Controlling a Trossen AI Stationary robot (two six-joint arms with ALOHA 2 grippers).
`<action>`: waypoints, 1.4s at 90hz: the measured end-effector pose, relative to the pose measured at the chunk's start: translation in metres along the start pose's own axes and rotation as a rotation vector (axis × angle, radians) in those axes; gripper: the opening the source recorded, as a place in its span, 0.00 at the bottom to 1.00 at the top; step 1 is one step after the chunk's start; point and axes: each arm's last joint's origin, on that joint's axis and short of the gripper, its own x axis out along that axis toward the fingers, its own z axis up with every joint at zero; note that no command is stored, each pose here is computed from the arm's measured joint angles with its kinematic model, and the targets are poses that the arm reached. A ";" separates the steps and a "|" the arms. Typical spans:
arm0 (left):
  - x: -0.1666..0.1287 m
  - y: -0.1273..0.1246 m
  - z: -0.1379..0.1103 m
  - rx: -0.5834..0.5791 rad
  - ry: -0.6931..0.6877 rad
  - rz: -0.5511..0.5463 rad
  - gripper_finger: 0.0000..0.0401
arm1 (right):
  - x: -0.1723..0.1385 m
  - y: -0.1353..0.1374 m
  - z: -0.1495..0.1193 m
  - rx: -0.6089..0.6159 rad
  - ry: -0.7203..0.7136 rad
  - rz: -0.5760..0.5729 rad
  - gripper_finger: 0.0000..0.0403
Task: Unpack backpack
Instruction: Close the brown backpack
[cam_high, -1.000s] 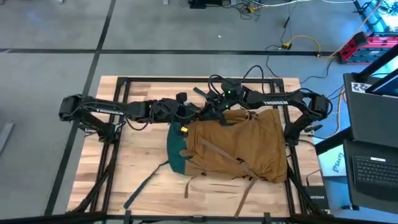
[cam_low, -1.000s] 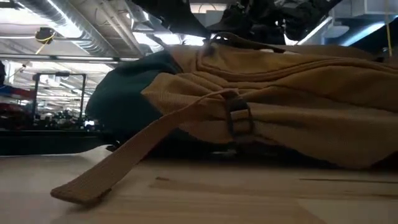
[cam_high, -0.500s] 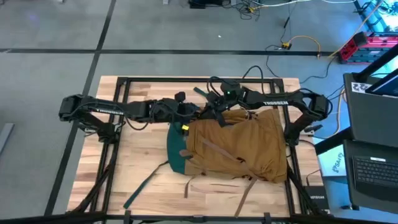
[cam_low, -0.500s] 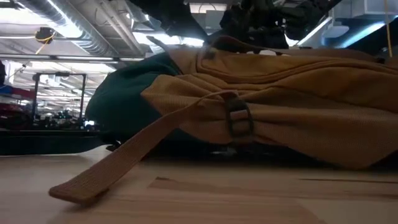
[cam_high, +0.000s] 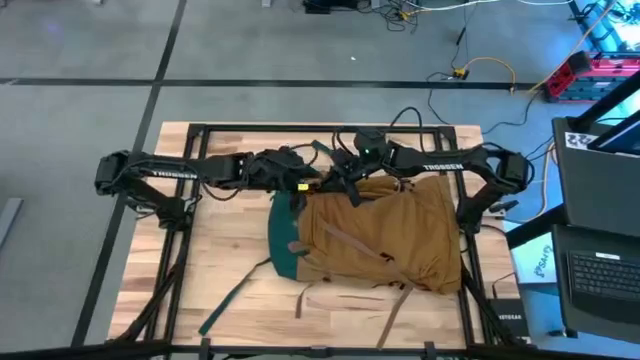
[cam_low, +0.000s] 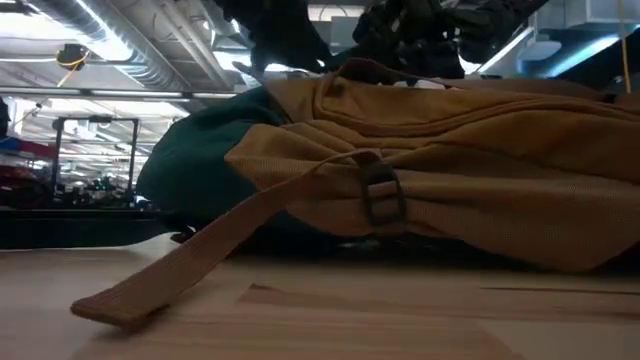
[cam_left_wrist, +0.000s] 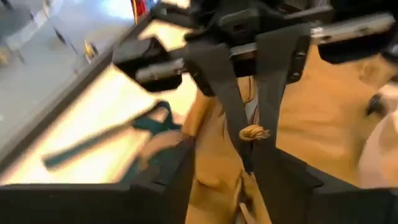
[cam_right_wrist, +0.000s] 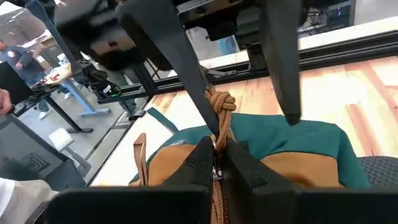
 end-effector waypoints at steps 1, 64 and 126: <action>0.000 -0.001 0.000 -0.015 0.003 -0.006 0.36 | 0.000 0.000 0.000 -0.001 0.000 -0.002 0.00; 0.021 -0.022 -0.024 -0.310 0.056 0.176 0.53 | 0.000 -0.001 -0.001 -0.033 0.003 -0.008 0.00; 0.059 -0.011 -0.041 -0.279 0.175 0.109 0.06 | -0.002 -0.005 -0.003 -0.046 0.018 -0.055 0.00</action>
